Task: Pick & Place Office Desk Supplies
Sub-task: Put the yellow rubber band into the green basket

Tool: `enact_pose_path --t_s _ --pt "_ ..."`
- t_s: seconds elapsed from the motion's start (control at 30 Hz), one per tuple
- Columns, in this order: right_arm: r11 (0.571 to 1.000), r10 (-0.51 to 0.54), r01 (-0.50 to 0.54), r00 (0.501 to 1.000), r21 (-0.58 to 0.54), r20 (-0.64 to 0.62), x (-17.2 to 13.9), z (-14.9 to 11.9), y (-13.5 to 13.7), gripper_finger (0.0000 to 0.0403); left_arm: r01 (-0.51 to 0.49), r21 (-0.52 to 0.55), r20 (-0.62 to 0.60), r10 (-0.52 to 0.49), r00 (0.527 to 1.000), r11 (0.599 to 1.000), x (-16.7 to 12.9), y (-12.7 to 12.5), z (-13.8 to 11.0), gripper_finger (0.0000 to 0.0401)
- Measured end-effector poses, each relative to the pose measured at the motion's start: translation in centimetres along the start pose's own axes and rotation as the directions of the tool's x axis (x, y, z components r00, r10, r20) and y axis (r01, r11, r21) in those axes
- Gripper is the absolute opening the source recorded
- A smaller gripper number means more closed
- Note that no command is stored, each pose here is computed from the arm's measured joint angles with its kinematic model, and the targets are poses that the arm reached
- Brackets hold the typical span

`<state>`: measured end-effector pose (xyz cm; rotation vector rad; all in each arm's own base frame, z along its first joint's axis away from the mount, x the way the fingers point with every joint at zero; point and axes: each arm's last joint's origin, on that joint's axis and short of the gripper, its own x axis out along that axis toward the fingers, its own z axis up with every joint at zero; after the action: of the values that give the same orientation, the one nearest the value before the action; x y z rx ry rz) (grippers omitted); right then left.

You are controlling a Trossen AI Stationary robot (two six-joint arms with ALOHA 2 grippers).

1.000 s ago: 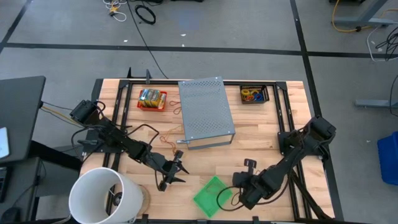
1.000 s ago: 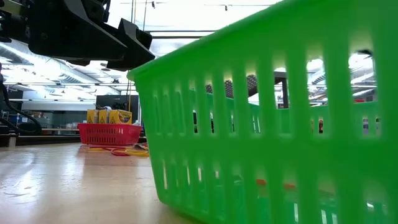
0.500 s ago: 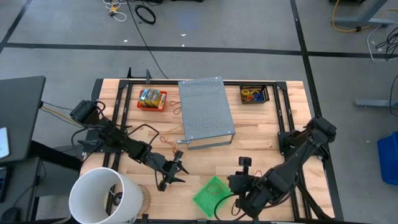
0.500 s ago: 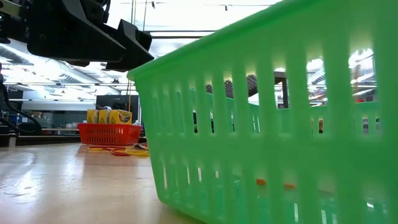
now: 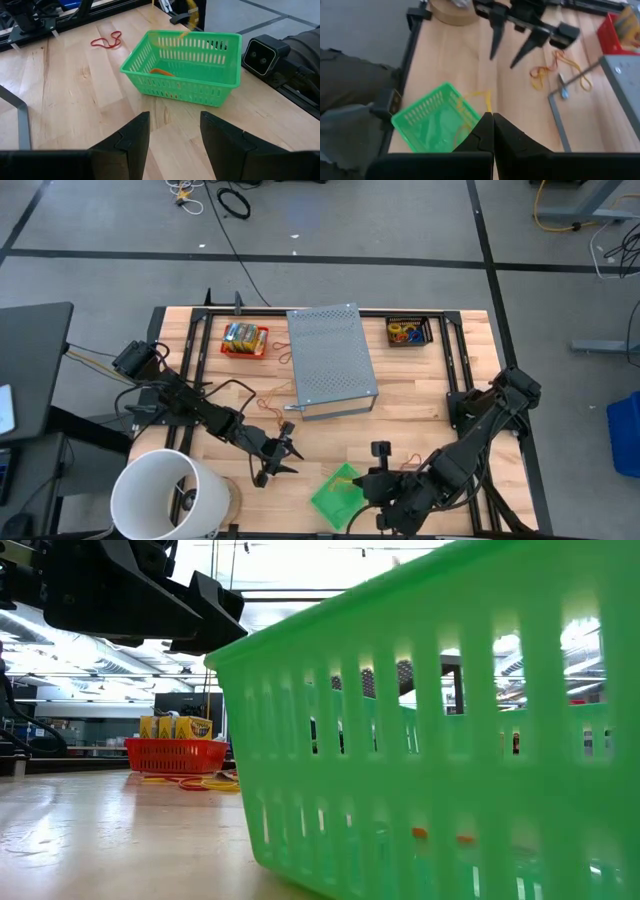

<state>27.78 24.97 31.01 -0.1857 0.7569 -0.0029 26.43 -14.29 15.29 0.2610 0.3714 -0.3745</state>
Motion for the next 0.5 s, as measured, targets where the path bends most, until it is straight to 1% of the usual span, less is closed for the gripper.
enact_pose_path --t_s 0.1,0.2,0.33,0.5 --pt "0.999 0.042 -0.042 0.999 0.004 0.002 0.5 0.3 0.1 0.0 0.0 0.0 0.0 0.0 1.0 1.0 0.0 0.0 0.0 0.0179" --pt "0.996 0.089 -0.089 0.996 -0.003 -0.025 2.4 -0.2 0.6 0.0 0.0 0.0 0.0 0.0 1.0 1.0 0.0 0.0 0.0 0.0179" --pt "0.983 0.181 -0.18 0.983 0.016 -0.03 5.7 -1.8 0.9 0.0 0.001 0.0 0.0 -0.001 1.0 1.0 0.0 0.0 0.0 0.0179" --pt "0.974 0.224 -0.221 0.973 0.054 -0.053 8.7 -4.4 0.2 0.0 0.001 0.0 0.0 -0.001 1.0 1.0 0.0 0.0 0.0 0.0179"
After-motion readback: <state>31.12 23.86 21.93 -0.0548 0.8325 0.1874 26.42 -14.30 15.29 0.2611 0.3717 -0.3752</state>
